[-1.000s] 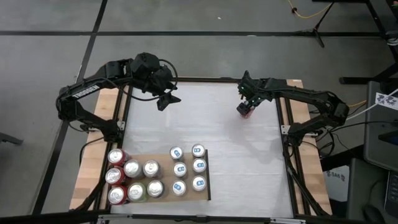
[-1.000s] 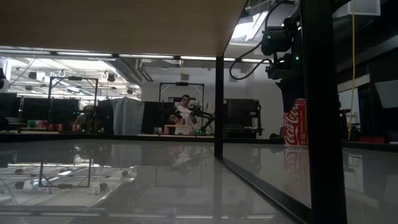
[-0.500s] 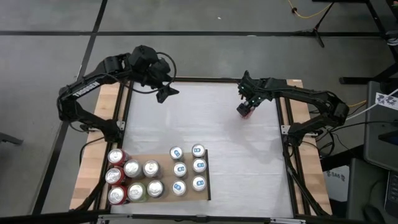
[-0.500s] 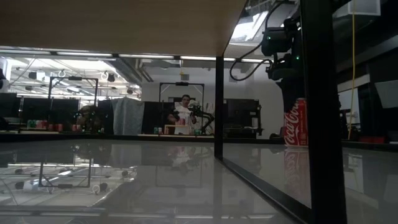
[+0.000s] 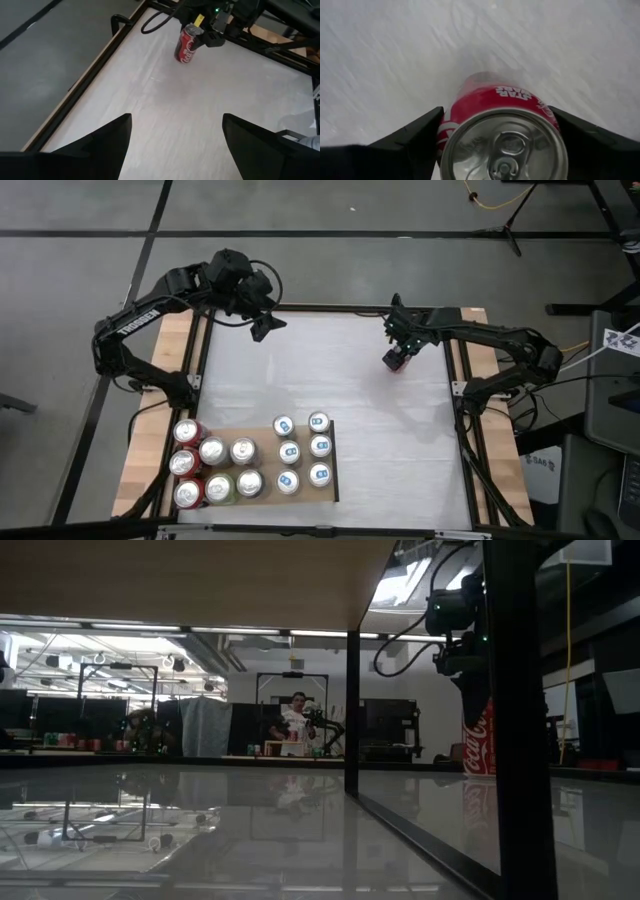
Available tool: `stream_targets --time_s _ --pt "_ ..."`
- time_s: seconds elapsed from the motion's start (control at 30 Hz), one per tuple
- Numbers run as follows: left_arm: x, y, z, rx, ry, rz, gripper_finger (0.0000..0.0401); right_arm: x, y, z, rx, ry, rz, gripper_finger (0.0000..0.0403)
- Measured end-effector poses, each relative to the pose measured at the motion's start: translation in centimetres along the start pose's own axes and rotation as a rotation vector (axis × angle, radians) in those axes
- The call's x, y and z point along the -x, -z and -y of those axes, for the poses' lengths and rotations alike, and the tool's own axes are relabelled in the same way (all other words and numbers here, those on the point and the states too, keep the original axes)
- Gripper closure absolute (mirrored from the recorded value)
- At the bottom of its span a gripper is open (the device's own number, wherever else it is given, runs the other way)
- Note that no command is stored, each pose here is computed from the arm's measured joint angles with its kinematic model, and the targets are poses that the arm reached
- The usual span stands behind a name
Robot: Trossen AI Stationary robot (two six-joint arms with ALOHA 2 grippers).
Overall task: Place canned beverage on shelf
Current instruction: Put the red soda can on the shelf
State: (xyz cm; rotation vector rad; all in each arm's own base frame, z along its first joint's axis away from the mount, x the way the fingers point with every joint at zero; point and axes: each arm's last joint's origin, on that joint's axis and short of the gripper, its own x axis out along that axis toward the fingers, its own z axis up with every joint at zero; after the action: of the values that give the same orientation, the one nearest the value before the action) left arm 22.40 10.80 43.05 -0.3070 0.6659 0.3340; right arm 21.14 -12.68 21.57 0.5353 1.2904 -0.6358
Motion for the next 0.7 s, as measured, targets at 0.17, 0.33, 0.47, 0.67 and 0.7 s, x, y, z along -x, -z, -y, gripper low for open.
stream_targets --time_s 0.17,0.33,0.47,0.67,0.7 --pt "0.0 0.0 0.0 0.001 -0.001 0.000 0.0096 -0.1 -0.2 -0.1 -0.001 -0.011 0.021 0.0117" --pt "0.0 0.0 0.0 0.001 -0.001 0.000 0.0096 -0.1 -0.9 -0.3 -0.002 -0.055 0.091 0.0113" --pt "0.1 0.0 -0.5 0.013 -0.015 0.002 0.0096 -0.1 -1.8 -0.7 0.003 -0.137 0.167 0.0108" --pt "0.3 -0.1 -1.8 0.049 -0.057 0.003 0.0096 0.3 -3.6 -1.7 0.033 -0.292 0.304 0.0118" --pt "0.3 0.0 -2.0 0.056 -0.063 0.001 0.0096 0.3 -4.0 -2.0 0.043 -0.298 0.312 0.0117"
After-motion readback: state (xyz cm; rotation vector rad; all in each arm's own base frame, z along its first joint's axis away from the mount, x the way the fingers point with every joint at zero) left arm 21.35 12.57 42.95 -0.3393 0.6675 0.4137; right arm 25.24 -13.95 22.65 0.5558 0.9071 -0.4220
